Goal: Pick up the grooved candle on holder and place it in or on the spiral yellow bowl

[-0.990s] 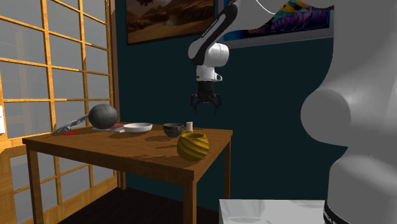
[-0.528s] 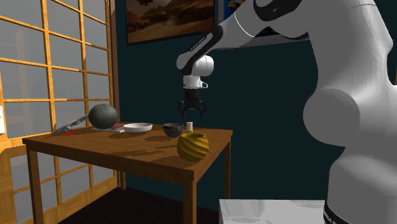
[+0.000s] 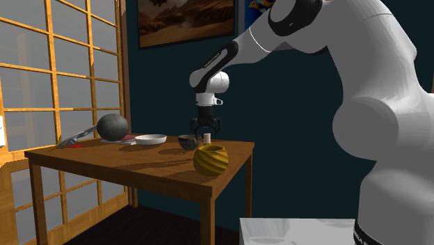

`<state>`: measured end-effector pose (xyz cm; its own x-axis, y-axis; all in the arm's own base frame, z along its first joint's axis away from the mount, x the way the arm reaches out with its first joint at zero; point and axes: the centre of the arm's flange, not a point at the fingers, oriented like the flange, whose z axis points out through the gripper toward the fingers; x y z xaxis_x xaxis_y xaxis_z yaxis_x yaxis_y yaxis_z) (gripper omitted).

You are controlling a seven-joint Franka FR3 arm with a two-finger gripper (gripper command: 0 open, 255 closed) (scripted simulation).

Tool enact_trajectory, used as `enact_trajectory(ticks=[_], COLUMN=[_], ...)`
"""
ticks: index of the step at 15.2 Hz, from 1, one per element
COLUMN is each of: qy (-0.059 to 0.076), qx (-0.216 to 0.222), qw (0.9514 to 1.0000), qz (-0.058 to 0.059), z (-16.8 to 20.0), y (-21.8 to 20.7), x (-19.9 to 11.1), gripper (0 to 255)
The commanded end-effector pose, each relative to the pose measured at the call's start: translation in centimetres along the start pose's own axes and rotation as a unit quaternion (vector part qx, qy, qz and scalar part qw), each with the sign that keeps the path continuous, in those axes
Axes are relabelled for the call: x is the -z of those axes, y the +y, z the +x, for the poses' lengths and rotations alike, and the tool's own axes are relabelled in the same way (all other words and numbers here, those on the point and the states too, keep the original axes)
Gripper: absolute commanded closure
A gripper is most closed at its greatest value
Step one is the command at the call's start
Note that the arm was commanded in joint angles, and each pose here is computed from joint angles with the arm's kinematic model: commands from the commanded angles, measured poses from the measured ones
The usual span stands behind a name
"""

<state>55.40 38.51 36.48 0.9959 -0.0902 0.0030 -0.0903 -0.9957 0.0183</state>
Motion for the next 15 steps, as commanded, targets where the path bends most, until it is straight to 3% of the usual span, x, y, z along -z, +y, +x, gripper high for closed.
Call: enact_trajectory(ticks=[1, 9, 10, 15], qy=[0.0, 0.0, 0.0, 0.0], qx=[0.0, 0.0, 0.0, 0.0], qw=[1.0, 1.0, 1.0, 1.0], qz=[0.0, 0.0, 0.0, 0.0], z=[0.09, 0.09, 0.09, 0.1], y=[0.09, 0.09, 0.09, 0.09], x=[-1.41, -1.4, -1.4, -1.4], gripper=[0, 0, 255, 255])
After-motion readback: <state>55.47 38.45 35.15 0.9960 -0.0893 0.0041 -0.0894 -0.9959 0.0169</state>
